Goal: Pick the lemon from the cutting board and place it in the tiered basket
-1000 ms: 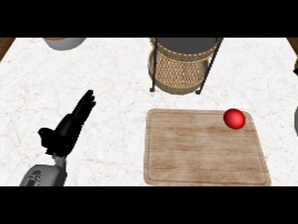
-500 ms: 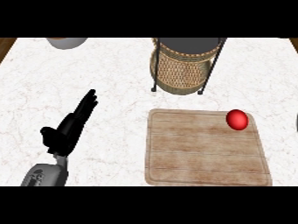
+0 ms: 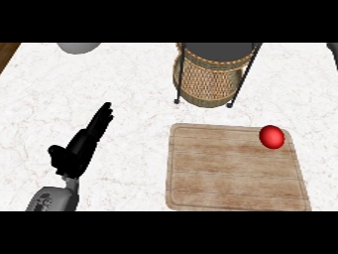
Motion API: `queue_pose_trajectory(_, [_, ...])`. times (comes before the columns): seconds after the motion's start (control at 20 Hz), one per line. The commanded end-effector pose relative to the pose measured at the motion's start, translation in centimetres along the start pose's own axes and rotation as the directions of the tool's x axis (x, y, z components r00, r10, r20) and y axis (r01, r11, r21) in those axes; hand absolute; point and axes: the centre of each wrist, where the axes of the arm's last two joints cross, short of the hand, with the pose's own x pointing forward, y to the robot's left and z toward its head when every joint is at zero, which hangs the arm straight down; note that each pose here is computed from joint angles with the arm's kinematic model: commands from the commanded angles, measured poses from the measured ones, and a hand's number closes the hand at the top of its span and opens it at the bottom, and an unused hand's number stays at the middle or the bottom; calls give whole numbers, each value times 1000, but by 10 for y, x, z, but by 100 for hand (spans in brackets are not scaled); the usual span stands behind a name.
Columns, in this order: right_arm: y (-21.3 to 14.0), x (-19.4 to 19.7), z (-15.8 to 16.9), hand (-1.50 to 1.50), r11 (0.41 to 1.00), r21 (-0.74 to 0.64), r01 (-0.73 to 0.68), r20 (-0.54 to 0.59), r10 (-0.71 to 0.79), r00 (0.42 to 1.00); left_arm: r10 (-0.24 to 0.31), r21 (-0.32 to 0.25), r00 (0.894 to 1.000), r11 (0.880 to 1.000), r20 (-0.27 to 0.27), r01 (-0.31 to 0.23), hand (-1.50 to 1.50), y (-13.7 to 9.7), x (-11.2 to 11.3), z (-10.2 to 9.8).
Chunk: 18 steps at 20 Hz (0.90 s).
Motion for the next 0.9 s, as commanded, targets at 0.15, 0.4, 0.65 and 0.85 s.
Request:
queue_pose_trajectory(0.15, [48,23,-26,150,998,67,5,-4,-4,1000,2,9,1000,1000,-1,-2,0,-6,5,-9])
queue_pose_trajectory(0.4, [80,21,-35,150,996,92,5,14,-6,1000,-9,0,1000,1000,-4,9,0,-7,12,-17])
queue_pose_trajectory(0.65, [106,34,-37,150,988,122,100,3,-101,995,-8,-6,1000,1000,17,9,0,-6,-5,11])
queue_pose_trajectory(0.85, [96,52,-39,150,970,159,183,-33,-180,983,-8,-2,1000,1000,13,8,0,3,11,-21])
